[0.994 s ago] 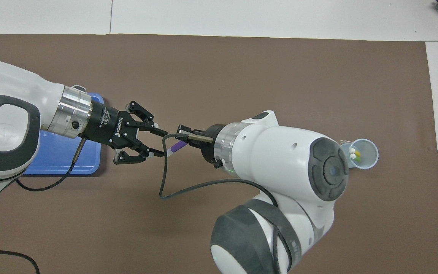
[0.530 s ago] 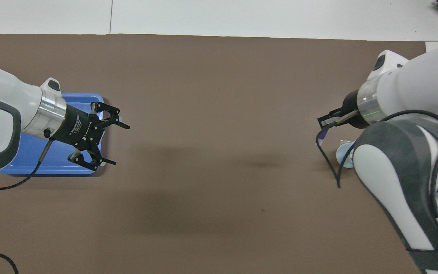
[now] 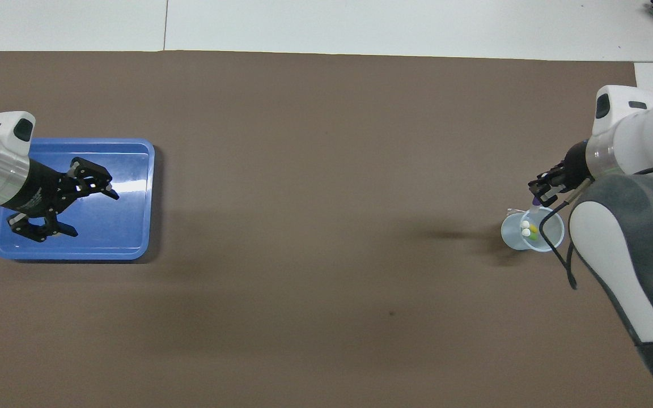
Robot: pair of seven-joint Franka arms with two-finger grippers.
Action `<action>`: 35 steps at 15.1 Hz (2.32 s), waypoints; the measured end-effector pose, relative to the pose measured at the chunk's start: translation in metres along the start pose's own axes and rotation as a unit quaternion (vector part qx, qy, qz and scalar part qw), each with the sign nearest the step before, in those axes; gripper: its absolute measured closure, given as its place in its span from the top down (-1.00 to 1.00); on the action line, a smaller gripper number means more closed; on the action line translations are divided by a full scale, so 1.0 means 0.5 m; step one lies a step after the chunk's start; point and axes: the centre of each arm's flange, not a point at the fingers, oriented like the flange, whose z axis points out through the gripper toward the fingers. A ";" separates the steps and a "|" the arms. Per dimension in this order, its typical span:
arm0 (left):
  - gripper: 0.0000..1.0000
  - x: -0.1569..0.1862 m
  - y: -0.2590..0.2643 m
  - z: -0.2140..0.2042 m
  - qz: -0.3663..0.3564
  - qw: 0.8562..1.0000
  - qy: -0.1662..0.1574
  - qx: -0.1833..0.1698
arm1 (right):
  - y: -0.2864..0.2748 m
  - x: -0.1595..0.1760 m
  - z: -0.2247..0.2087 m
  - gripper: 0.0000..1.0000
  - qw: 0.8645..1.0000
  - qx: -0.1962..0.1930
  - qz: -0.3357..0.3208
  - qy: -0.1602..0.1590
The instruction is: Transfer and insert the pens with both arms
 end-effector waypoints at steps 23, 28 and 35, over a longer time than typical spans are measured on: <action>1.00 -0.004 -0.106 -0.281 0.170 0.976 0.135 0.018 | -0.040 -0.048 -0.195 1.00 0.992 0.017 0.121 -0.033; 1.00 -0.027 -0.073 -0.294 0.188 0.973 0.131 0.020 | -0.086 -0.017 -0.205 1.00 0.988 0.019 0.148 -0.038; 1.00 -0.074 0.024 -0.273 0.234 0.964 0.120 0.029 | -0.057 -0.015 -0.156 1.00 0.982 0.014 0.186 -0.026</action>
